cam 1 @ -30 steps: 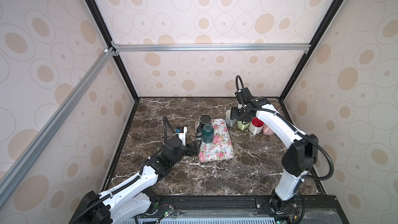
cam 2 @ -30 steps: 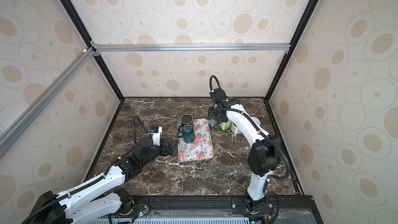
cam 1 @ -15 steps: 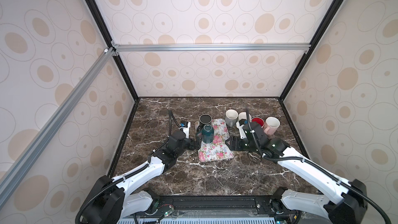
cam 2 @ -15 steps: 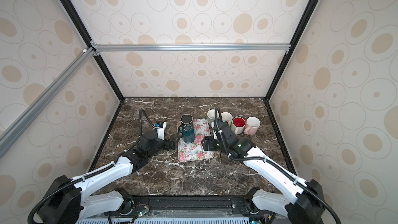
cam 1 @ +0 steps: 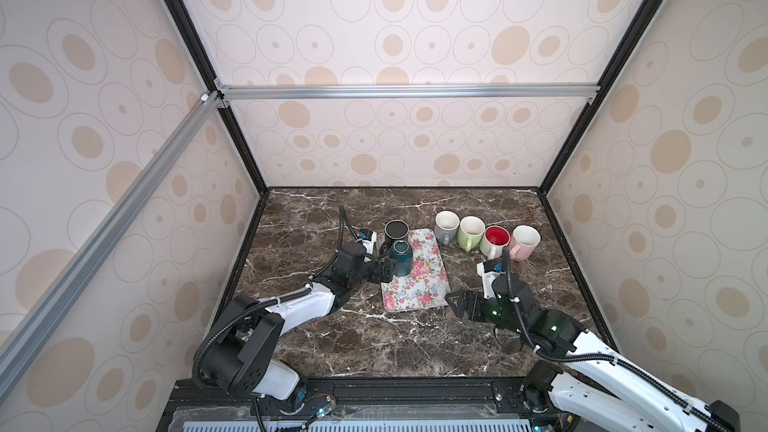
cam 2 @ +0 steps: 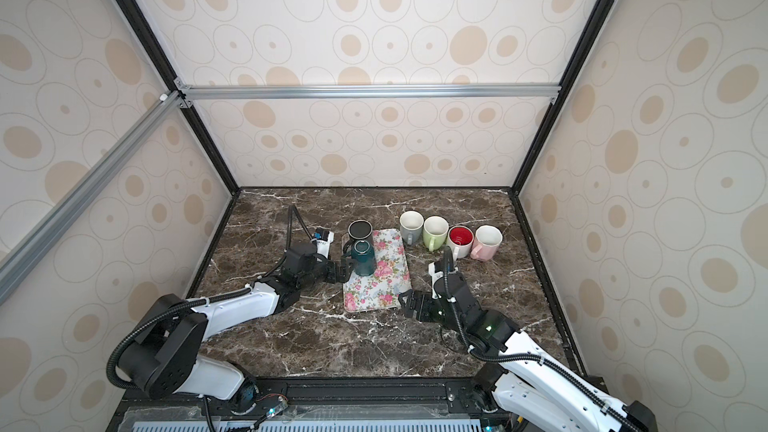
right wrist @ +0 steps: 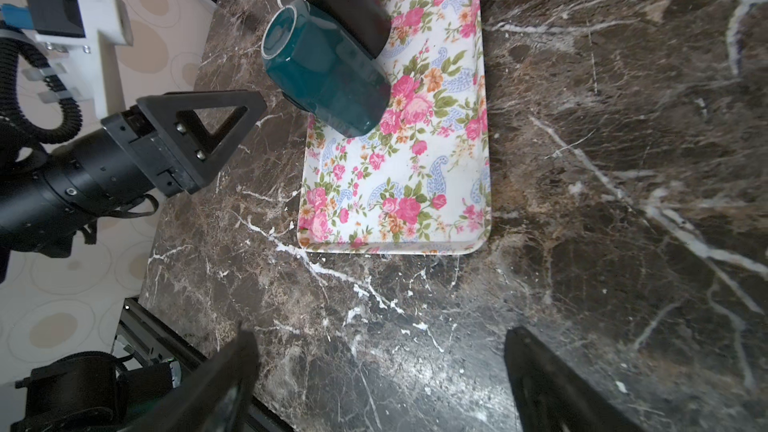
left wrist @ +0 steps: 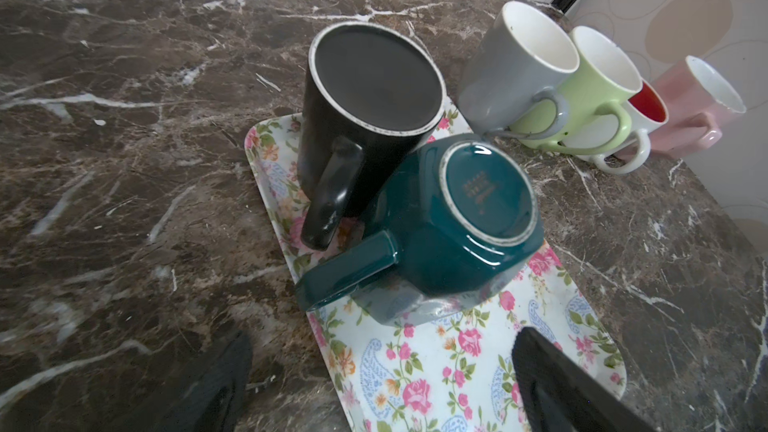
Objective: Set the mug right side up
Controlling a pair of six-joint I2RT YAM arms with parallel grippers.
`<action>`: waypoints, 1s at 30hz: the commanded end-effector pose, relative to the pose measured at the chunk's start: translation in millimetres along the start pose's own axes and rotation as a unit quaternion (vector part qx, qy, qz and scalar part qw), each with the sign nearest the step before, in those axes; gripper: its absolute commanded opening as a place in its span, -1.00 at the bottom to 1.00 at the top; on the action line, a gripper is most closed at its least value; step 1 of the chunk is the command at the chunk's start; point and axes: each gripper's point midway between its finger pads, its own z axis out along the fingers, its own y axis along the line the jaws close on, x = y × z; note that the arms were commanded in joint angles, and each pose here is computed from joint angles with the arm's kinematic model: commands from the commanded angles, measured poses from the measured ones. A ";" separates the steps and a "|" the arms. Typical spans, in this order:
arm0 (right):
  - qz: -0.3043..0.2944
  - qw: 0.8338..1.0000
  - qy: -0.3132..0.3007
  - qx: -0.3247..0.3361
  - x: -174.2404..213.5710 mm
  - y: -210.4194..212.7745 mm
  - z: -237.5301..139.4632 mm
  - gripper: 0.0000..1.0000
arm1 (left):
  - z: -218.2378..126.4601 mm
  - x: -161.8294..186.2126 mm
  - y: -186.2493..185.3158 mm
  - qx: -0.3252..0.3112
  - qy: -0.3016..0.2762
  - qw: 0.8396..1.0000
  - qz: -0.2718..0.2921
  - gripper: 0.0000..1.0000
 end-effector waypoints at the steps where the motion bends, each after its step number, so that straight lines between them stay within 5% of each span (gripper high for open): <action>1: 0.021 1.000 -0.011 0.008 0.5 -5.5 3.3 0.90 | 6.1 -28.7 -7.3 0.011 -0.026 0.999 0.017 0.97; 30: 0.050 0.999 -0.009 0.018 20.3 -26.9 5.9 0.90 | 36.9 11.0 -42.3 0.090 0.005 0.995 0.041 0.97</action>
